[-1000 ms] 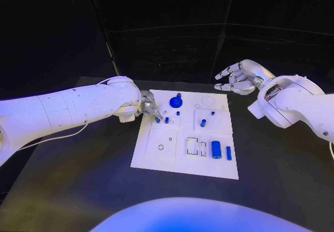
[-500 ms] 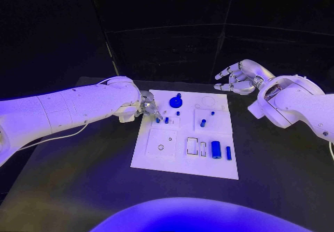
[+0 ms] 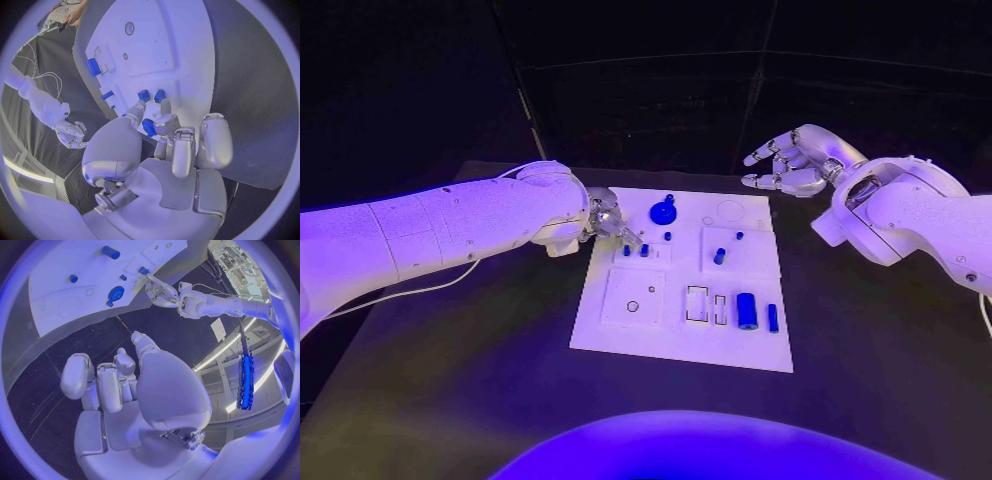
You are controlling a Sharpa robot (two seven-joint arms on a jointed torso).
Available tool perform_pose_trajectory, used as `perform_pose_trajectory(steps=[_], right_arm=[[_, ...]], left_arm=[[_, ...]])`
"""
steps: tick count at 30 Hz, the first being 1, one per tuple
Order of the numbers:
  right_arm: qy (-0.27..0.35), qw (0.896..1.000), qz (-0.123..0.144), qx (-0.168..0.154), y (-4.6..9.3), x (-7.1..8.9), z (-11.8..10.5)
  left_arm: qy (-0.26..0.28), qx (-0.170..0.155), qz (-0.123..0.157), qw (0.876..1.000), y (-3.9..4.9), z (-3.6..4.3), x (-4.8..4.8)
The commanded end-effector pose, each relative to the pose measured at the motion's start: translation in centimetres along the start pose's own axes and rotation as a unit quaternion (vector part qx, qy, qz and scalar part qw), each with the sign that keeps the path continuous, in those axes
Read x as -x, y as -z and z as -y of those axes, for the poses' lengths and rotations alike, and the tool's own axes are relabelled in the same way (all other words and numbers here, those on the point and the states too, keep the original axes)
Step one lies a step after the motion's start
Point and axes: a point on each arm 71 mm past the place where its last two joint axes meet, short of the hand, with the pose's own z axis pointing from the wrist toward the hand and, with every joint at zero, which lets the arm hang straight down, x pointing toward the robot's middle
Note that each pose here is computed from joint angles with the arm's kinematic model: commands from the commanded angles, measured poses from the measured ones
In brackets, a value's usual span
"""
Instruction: Assemble the parts on the task board
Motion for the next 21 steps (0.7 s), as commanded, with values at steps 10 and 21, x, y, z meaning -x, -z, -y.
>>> perform_pose_trajectory(steps=[10, 21], right_arm=[[0.000, 1.000, -0.001, 0.005, -0.1, 0.1, -0.1], [-0.002, 1.000, 0.000, 0.005, -0.3, 0.0, -0.1]], left_arm=[[0.085, -0.073, 0.042, 0.993, 1.09, 1.19, 1.03], [0.115, -0.252, 0.090, 0.957, 0.84, 5.59, 1.51]])
